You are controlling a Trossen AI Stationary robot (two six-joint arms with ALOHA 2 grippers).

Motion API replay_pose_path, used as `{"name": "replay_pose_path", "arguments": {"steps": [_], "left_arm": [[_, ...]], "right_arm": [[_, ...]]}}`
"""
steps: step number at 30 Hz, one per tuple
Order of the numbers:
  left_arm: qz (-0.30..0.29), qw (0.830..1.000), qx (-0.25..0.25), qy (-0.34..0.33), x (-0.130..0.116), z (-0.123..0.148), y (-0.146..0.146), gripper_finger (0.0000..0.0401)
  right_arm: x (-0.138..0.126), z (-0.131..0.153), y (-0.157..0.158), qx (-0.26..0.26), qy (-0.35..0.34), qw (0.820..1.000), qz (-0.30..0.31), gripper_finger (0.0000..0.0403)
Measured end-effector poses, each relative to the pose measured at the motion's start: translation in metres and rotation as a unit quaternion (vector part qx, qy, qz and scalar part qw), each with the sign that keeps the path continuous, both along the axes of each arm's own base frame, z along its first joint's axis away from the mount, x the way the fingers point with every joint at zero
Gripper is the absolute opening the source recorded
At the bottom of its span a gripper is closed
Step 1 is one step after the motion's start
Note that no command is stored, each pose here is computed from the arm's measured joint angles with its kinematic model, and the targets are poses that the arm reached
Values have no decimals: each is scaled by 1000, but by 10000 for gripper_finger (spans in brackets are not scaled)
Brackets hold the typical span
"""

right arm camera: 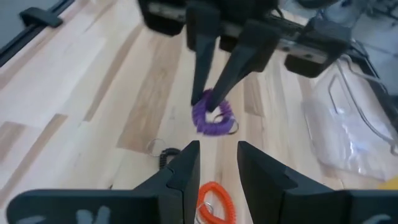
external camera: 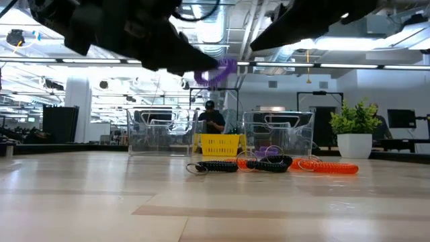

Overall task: Sort spring keychains
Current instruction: Put the violet spring keychain into the right transparent bin

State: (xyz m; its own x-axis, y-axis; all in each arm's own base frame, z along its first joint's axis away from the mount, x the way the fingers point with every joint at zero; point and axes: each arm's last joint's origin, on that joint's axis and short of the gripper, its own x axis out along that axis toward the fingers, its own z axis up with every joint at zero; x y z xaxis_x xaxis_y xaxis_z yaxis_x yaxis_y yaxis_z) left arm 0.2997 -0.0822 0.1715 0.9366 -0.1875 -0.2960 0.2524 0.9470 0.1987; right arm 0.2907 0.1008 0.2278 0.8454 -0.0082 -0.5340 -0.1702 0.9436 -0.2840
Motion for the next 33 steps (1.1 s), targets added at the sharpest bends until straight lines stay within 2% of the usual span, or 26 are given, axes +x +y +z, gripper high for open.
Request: {"name": "replay_pose_path", "arguments": {"steps": [7,14,19,24,33], "left_arm": [[-12,999,-19,-31,-3,10,-9,43],[-10,999,-27,-32,-2,10,-9,43],[-9,999,-29,-34,-2,11,-9,44],[-8,999,-29,-33,-2,11,-8,42],[-8,999,-29,-33,-2,11,-8,45]], "right_arm": [[-1,4,10,-19,-22,999,31,98],[3,0,12,-28,-27,999,38,98],[15,-14,18,-76,-39,994,64,98],[23,-21,19,-124,-60,990,43,98],[25,-20,19,-122,-71,989,39,98]]}}
